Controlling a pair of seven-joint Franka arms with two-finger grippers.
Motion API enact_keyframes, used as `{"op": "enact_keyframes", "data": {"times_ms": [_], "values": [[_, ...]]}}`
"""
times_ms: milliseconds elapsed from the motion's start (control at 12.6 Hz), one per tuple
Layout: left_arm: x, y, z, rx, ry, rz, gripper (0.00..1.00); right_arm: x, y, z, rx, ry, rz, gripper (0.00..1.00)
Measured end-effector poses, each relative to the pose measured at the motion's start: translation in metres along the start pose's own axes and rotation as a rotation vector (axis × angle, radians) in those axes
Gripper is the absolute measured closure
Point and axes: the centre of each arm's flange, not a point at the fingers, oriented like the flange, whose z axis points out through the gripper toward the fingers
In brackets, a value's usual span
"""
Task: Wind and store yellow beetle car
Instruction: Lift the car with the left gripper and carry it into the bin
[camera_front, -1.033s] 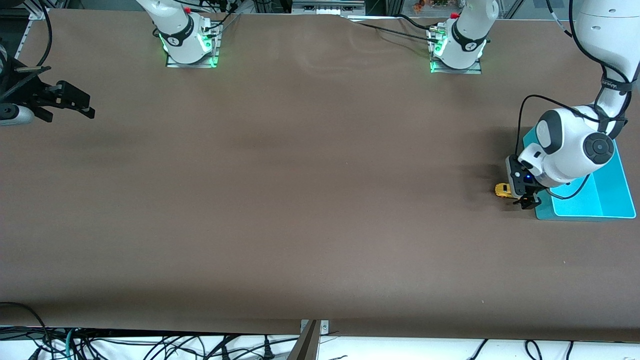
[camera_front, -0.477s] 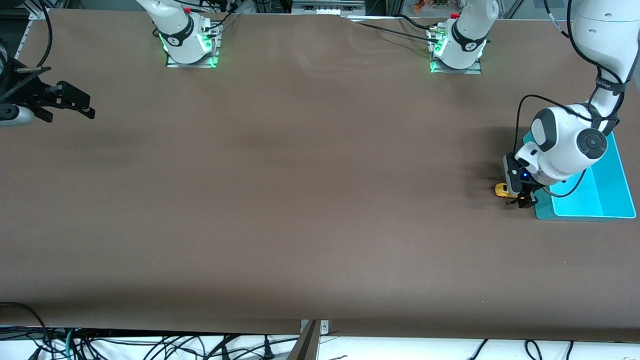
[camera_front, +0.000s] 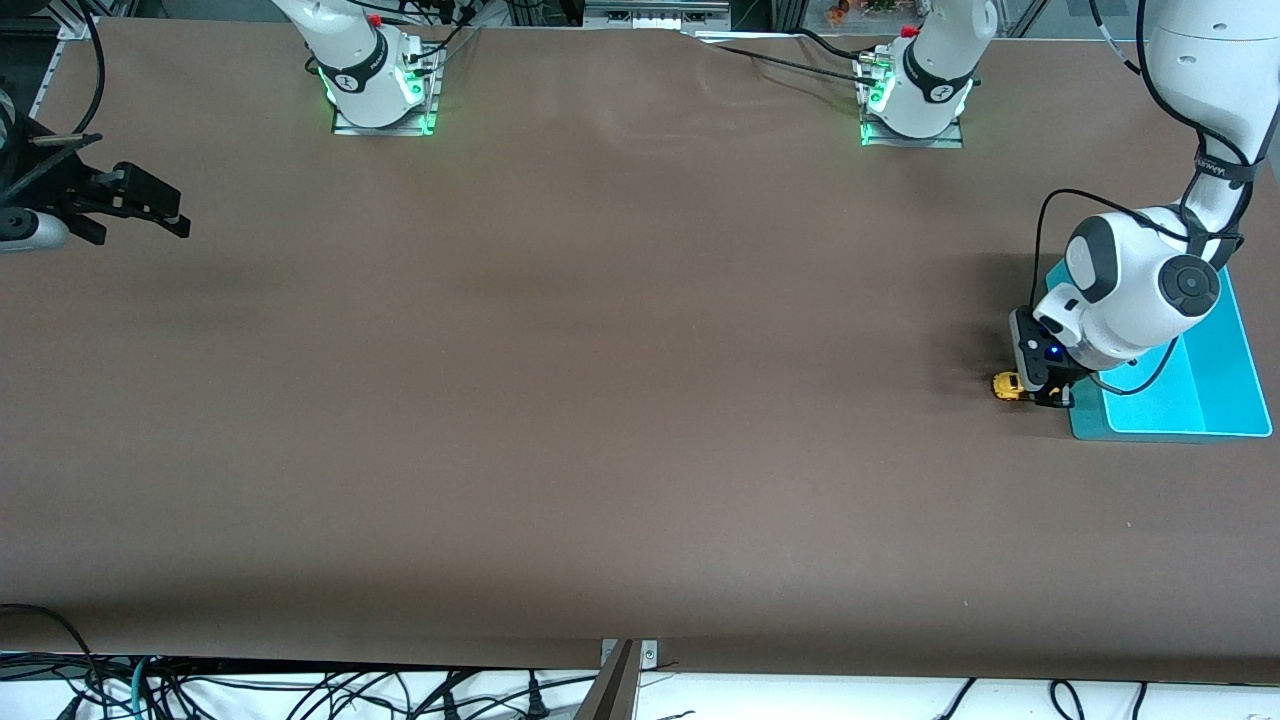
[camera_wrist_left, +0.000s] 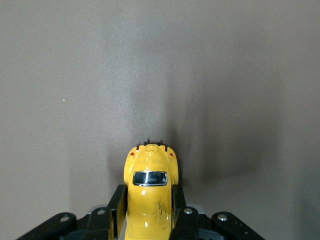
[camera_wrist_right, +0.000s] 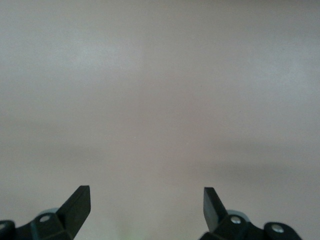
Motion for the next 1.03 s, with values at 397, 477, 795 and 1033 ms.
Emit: {"op": "enact_keyframes", "data": {"times_ms": [397, 477, 795, 1033], "values": [[0.030, -0.012, -0.046, -0.061, 0.043, -0.013, 0.59, 0.000, 0.000, 0.000, 0.000, 0.000, 0.000, 0.00], [0.036, -0.017, -0.062, -0.085, 0.056, -0.014, 0.59, 0.000, 0.000, 0.000, 0.000, 0.000, 0.000, 0.00], [0.012, -0.034, -0.120, -0.169, 0.064, -0.034, 0.59, 0.000, 0.000, -0.002, 0.000, 0.004, 0.000, 0.00], [-0.039, -0.038, -0.154, -0.187, 0.079, -0.014, 0.59, 0.001, -0.002, -0.001, 0.000, 0.003, -0.003, 0.00]]}}
